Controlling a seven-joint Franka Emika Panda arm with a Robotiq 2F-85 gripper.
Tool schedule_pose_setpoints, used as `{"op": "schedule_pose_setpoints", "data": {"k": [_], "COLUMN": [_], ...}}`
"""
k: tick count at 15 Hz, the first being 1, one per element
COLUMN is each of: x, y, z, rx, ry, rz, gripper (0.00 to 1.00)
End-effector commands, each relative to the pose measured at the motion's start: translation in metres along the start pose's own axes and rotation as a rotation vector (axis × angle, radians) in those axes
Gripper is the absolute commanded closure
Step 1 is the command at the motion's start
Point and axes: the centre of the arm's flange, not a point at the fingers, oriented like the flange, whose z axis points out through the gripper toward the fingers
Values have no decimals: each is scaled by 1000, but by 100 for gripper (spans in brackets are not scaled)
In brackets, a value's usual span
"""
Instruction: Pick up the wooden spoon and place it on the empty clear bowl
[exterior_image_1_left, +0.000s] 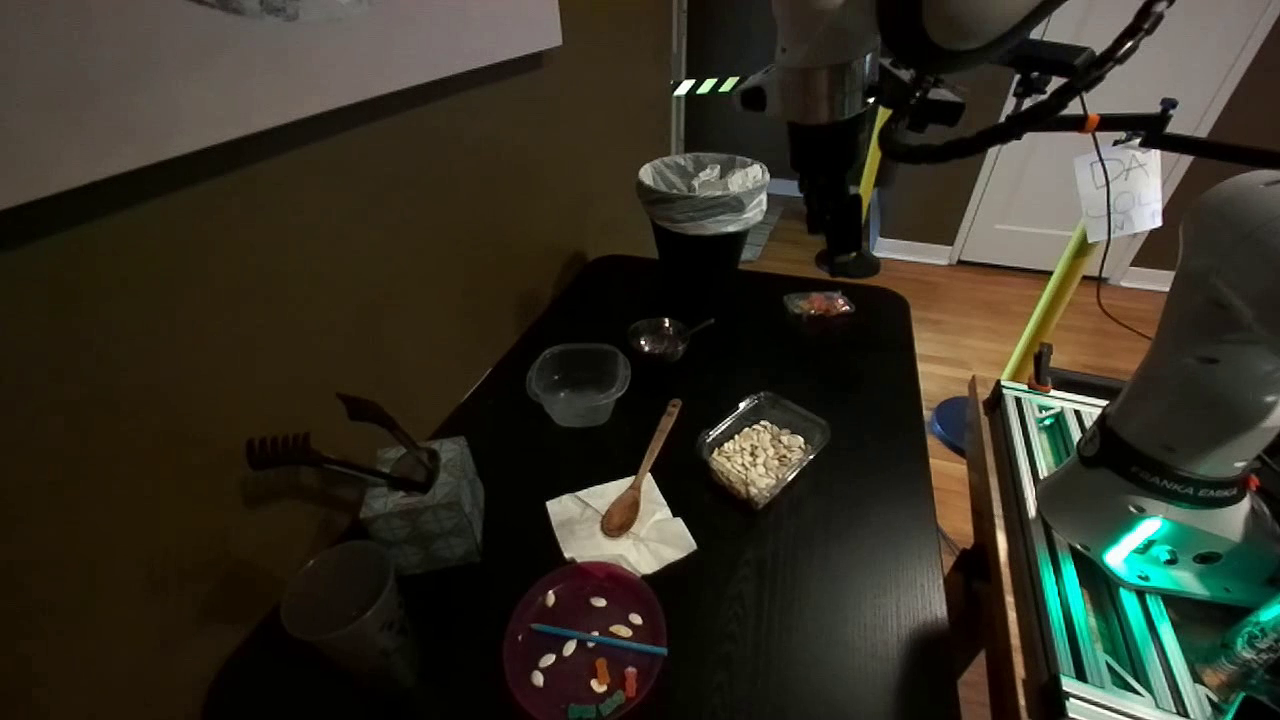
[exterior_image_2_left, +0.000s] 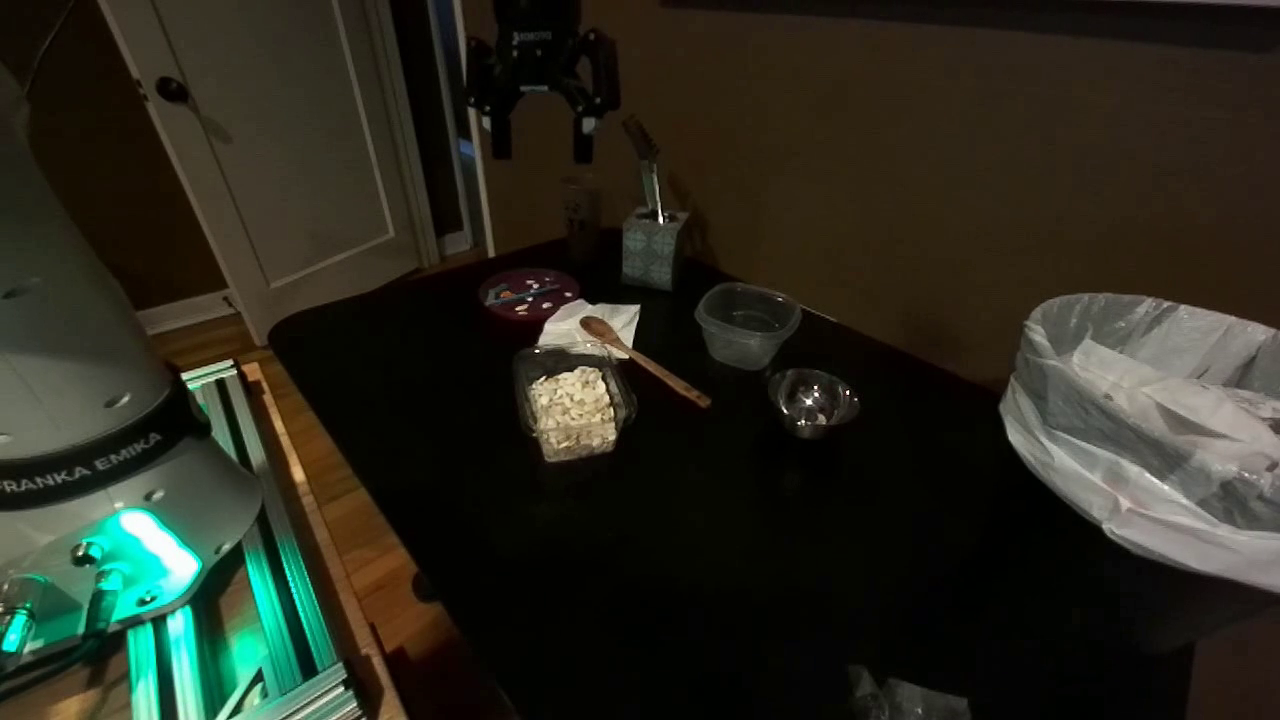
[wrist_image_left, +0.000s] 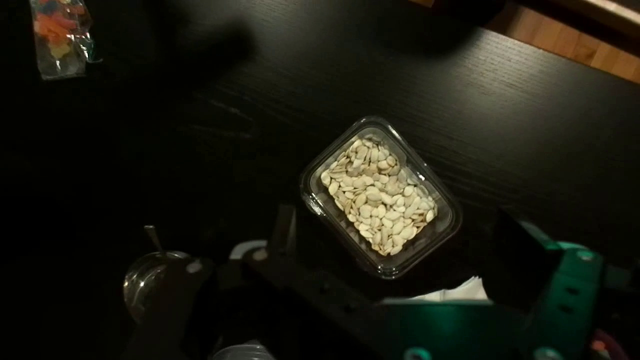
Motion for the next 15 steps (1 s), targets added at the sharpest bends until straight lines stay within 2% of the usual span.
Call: {"op": "schedule_pose_setpoints", "data": {"k": [1,3,5,6,9,12,15], "x": [4,-1,9,23,56,95,143], "y": [-2,0,-1,-1,-3,-6,-8], "z": [1,1,14,25,39,54,93], "rx": [-2,-6,17,50,53,79,156], "ry": [-10,-15,7,52,149,208,250], "rz": [-10,-2,-58,-150,-281,-431,-557], "gripper": [0,0,0,0,0,0,0]}}
